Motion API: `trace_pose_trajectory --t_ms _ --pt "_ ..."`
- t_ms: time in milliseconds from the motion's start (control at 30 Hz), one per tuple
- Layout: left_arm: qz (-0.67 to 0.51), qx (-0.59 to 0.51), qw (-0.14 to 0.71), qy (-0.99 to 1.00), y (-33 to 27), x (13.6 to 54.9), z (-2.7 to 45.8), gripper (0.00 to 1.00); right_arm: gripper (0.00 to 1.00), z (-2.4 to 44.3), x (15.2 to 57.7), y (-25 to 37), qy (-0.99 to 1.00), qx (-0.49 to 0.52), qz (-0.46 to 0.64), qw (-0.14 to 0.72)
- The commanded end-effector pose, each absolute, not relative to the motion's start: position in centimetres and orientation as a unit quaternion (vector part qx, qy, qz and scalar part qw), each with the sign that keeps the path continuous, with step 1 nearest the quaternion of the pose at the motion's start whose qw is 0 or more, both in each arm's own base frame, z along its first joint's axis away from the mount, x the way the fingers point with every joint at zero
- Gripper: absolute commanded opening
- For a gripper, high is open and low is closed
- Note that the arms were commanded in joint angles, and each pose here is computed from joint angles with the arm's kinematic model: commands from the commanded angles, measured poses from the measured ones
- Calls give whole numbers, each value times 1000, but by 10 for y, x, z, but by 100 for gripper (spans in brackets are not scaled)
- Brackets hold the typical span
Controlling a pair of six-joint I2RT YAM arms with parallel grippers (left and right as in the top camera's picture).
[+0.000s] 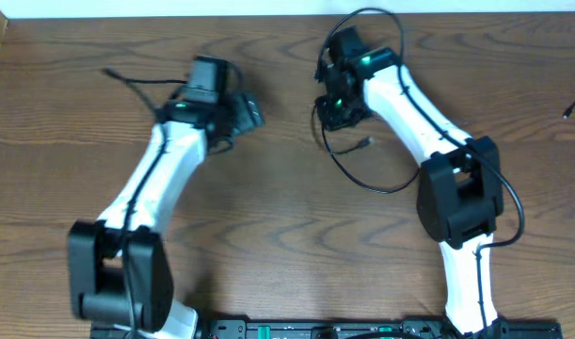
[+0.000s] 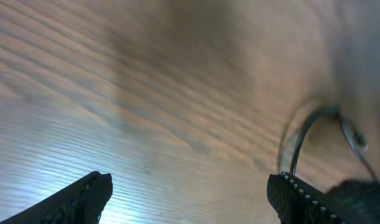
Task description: Untangle cables
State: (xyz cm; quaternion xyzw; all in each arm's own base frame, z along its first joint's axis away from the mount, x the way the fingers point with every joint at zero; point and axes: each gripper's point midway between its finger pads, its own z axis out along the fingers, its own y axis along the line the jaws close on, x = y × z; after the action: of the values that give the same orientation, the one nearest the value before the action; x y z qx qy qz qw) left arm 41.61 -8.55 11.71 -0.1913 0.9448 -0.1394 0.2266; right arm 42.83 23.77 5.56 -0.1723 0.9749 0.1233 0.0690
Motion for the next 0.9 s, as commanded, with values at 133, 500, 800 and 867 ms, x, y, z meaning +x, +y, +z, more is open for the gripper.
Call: trace_pose_trajectory --t_ms 133,500,800,867 --pt "-126 -213 224 943 -60 415 119 86 29 28 422 235 979 -189 45 58" --pt "-124 -213 219 944 -60 413 117 86 39 19 425 248 969 -229 64 66" --pt "-122 -211 215 946 -60 411 116 86 65 11 402 249 922 -383 49 33" --pt "-122 -210 215 946 -60 411 116 86 65 11 397 248 912 -406 50 24"
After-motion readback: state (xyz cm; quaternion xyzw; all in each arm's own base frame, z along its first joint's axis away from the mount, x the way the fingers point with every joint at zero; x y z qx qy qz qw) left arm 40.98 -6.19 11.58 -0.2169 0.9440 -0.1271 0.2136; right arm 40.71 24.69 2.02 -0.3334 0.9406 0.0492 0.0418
